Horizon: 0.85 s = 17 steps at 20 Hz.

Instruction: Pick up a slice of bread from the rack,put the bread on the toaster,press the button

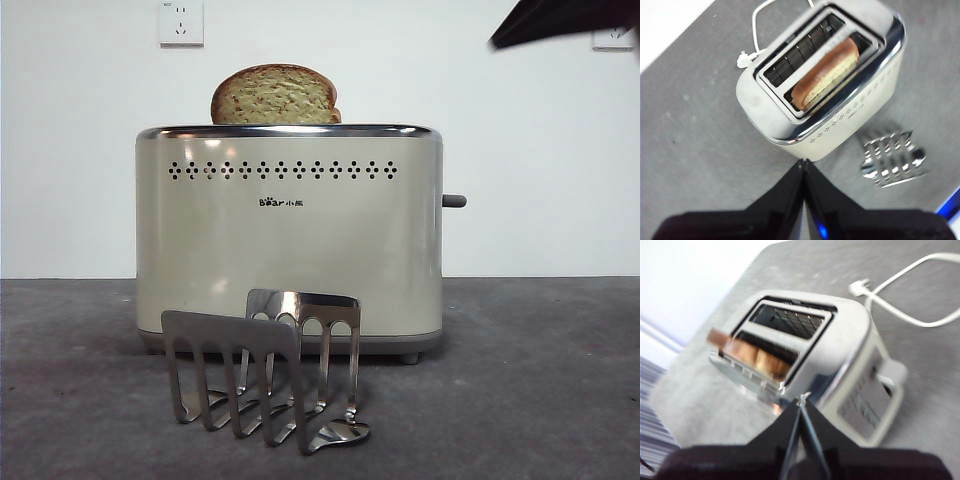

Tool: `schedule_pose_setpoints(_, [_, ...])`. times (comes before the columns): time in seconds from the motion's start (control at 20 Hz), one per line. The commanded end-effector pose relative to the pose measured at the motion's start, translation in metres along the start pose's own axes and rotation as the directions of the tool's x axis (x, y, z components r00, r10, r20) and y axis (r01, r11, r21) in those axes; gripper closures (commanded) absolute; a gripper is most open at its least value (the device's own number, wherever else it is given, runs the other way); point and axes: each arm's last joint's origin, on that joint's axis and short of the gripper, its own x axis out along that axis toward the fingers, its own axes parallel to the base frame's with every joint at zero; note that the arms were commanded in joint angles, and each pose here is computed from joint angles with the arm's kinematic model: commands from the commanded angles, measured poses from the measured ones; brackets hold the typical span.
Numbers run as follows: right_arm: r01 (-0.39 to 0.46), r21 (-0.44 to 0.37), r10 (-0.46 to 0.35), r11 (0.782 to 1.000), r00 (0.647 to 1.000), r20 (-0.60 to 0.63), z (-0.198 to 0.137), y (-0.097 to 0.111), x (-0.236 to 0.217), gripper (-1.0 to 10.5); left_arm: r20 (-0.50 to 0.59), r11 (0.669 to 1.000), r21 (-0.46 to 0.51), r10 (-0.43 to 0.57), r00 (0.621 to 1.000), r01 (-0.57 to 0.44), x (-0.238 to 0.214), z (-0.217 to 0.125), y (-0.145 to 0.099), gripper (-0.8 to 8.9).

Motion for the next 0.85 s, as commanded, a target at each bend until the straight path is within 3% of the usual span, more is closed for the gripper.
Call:
schedule_pose_setpoints(0.05, [-0.015,0.076,0.018,0.997,0.999,-0.029,0.008,-0.019,0.024,9.5,0.011,0.989,-0.132,-0.063,0.998,0.064,-0.003,-0.002,-0.001,8.21])
schedule_pose_setpoints(0.2, [-0.007,0.104,0.014,0.995,0.998,-0.061,0.017,-0.035,0.044,9.5,0.023,0.975,-0.168,-0.142,0.990,0.144,-0.007,-0.005,-0.002,8.21])
schedule_pose_setpoints(0.4, [-0.005,0.145,0.016,0.989,0.997,-0.080,0.025,-0.053,0.057,9.5,0.018,0.967,-0.195,-0.164,0.986,0.164,-0.007,-0.008,-0.003,8.21])
schedule_pose_setpoints(0.65, [-0.049,0.259,0.084,0.965,0.989,-0.125,0.018,-0.089,0.072,9.5,0.026,0.965,-0.202,-0.168,0.986,0.169,-0.010,-0.011,-0.002,8.21])
schedule_pose_setpoints(0.85, [-0.092,0.313,0.147,0.945,0.977,-0.155,0.009,-0.103,0.084,9.5,0.061,0.957,-0.230,-0.166,0.984,0.176,-0.022,-0.016,0.002,8.21])
